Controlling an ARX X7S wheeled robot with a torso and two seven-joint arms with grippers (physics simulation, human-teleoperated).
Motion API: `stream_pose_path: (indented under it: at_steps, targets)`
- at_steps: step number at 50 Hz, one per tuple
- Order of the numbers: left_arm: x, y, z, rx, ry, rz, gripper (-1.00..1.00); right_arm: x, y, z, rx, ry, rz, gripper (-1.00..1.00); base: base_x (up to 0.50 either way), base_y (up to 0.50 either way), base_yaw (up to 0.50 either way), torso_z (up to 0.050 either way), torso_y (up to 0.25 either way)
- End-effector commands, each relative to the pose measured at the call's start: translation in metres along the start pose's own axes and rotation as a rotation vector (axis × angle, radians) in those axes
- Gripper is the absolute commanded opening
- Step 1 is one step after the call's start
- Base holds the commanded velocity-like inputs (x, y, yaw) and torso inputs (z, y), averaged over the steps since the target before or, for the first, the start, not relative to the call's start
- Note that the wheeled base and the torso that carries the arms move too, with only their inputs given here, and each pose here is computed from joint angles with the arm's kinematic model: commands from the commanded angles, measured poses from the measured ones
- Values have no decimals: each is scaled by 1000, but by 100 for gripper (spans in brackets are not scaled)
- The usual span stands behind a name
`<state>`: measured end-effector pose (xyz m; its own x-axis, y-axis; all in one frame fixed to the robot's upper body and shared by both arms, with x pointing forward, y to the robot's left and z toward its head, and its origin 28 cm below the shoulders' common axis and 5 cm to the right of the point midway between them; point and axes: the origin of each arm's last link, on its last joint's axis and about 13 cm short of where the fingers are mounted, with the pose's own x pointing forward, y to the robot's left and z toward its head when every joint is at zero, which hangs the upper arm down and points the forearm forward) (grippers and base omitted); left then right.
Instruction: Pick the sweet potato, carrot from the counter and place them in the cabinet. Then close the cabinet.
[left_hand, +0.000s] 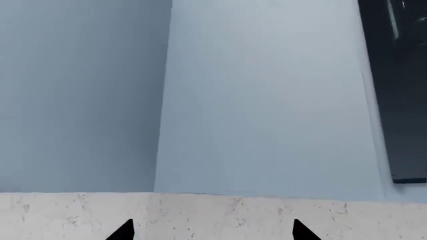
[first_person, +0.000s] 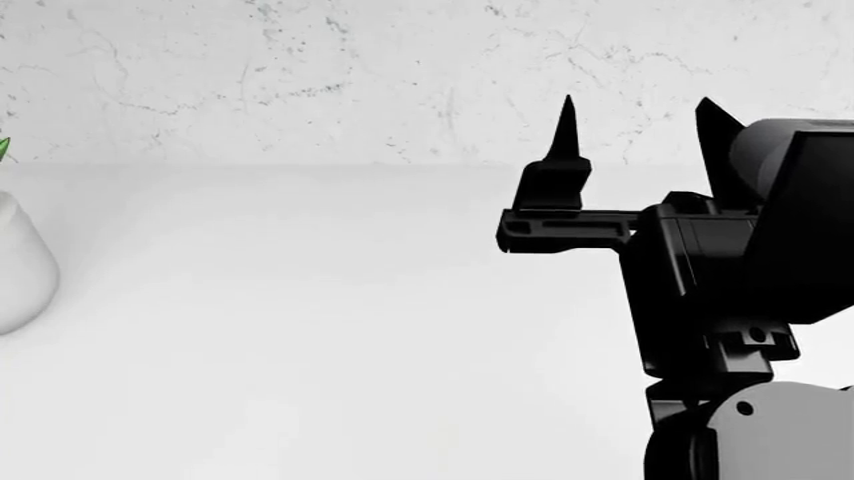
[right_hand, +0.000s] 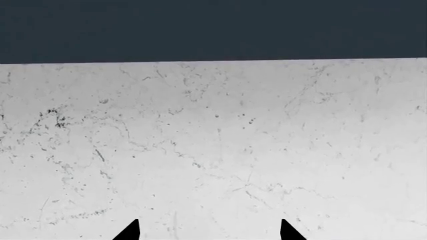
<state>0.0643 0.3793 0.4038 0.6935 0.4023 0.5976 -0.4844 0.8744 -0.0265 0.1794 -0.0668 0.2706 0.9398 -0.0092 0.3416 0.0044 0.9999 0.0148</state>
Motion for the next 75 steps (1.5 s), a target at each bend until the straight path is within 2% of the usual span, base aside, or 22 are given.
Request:
stream_pose_path:
  at_steps: [1,13,19,20,21,22,23,24,25,26,27,28,30,31,32,34,36,41,56,75]
  targets:
    - [11,11,31,35,-81,48,100,-1,-1,0,0,0,-3,100,0,0,0,0,0]
    - [25,15,32,41,-150,52,100,0,0,0,2,1,0,100,0,0,0,0,0]
    - [28,9,32,15,-190,23,100,-1,-1,0,6,0,0,100,0,0,0,0,0]
    - [45,12,-3,12,-50,31,100,0,-1,0,7,0,0,100,0,0,0,0,0]
    - [31,13,32,20,-191,30,100,0,-1,0,7,0,-1,100,0,0,0,0,0]
    - [31,12,37,-22,-262,20,100,0,-1,0,8,0,-1,100,0,0,0,0,0]
    - [30,4,31,-3,-213,-7,100,0,-1,0,8,-1,-1,100,0,0,0,0,0]
    - [46,15,-8,-19,-54,29,100,0,-1,1,9,-1,-1,100,0,0,0,0,0]
    - [34,6,28,10,-195,-9,100,0,-1,1,9,-1,-1,100,0,0,0,0,0]
    - [36,2,29,-18,-228,-24,100,0,-1,1,10,-1,-2,100,0,0,0,0,0]
    - [51,13,-11,-28,-71,42,100,-1,-1,0,10,0,-2,100,0,0,0,0,0]
    - [54,-10,-37,41,-8,-112,100,-1,-1,0,10,0,-2,100,0,0,0,0,0]
    - [83,-57,-70,41,222,-389,100,-1,-1,0,10,1,-3,100,0,0,0,0,0]
    - [91,-77,-64,136,293,-235,100,-1,-1,0,11,1,-3,100,0,0,0,0,0]
    - [91,-79,-41,163,270,-234,100,-1,-1,0,11,1,-2,100,0,0,0,0,0]
    - [86,-61,26,58,5,-164,100,-1,-1,0,11,2,-3,100,0,0,0,0,0]
    - [63,-37,87,-44,-263,-96,100,-1,-1,-1,11,2,-4,100,0,0,0,0,0]
    - [65,-45,93,-52,-282,-134,100,-1,-2,-1,12,3,-5,100,0,0,0,0,2]
    - [63,-53,103,-57,-318,-182,100,-2,-2,-2,13,2,-7,100,0,0,0,0,0]
    - [68,-82,106,-105,-335,-289,100,-2,-3,-2,18,-1,-10,100,0,0,0,1,0]
